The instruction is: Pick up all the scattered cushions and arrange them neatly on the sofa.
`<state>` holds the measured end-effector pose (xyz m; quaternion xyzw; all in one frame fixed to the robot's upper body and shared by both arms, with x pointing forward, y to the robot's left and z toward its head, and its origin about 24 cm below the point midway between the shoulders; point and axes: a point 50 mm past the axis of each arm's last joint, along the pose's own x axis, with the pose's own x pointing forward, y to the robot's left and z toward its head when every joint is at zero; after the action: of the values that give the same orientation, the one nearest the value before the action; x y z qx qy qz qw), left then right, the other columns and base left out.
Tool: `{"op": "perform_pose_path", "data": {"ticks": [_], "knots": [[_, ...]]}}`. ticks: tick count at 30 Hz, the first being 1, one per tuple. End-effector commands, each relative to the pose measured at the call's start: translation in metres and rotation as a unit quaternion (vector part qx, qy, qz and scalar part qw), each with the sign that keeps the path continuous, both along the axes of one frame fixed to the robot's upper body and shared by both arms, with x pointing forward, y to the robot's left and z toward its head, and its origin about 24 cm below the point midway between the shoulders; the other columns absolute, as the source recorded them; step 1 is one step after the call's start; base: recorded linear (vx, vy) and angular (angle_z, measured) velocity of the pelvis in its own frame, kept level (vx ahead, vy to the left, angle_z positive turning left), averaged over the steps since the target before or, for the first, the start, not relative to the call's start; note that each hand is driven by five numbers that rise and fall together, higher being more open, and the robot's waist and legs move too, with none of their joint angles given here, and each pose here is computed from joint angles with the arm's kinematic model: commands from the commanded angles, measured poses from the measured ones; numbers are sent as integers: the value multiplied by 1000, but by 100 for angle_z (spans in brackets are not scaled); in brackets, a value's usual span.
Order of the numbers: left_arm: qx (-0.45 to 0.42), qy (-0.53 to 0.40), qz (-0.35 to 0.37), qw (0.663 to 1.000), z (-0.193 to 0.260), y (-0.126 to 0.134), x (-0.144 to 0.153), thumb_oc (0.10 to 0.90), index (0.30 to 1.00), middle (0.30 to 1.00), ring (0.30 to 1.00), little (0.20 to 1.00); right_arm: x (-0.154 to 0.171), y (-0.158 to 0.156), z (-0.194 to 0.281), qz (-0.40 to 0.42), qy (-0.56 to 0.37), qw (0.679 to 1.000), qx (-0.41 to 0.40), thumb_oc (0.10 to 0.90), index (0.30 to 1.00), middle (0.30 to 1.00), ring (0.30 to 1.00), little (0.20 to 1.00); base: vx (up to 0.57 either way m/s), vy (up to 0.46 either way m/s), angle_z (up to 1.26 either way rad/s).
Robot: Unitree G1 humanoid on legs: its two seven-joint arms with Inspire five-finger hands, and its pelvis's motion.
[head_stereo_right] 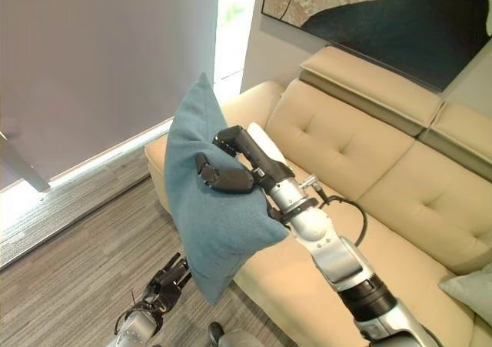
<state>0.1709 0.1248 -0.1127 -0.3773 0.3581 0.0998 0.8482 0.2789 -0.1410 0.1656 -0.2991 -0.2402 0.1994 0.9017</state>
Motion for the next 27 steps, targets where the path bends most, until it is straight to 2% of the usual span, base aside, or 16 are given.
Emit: {"op": "perform_pose_path", "data": {"ticks": [1,4,9,10,11,12,20,27], "knots": [[-37,-13,-75,996,1,-32,0,800,900,900,900,900,-49,21,130,114,-308,910,252,400,300,300,300,300,1,3,7],[-36,-28,-107,993,5,-42,5,800,900,900,900,900,-50,24,131,121,-307,907,260,400,300,300,300,300,1,2,4],[-56,-109,-178,976,33,-72,32,800,900,900,900,900,-49,32,133,135,-305,903,272,400,300,300,300,300,0,0,0],[-64,-126,-187,972,40,-77,37,579,568,568,568,568,-49,33,133,136,-306,902,274,400,300,300,300,300,0,0,0],[-73,-142,-198,967,47,-83,40,467,401,401,401,401,-48,34,134,137,-305,901,278,400,300,300,300,300,0,0,0],[-82,-158,-202,963,54,-87,44,400,300,300,300,300,-48,35,134,139,-304,900,279,400,300,300,300,300,0,0,0],[-120,-230,-237,936,86,-105,56,400,300,300,300,300,-45,39,132,137,-302,903,274,400,300,300,300,300,-3,-6,-6],[-108,-236,-238,936,84,-97,55,400,300,300,300,300,-44,31,124,114,-299,911,259,400,300,300,300,300,-4,-21,-2]]}}
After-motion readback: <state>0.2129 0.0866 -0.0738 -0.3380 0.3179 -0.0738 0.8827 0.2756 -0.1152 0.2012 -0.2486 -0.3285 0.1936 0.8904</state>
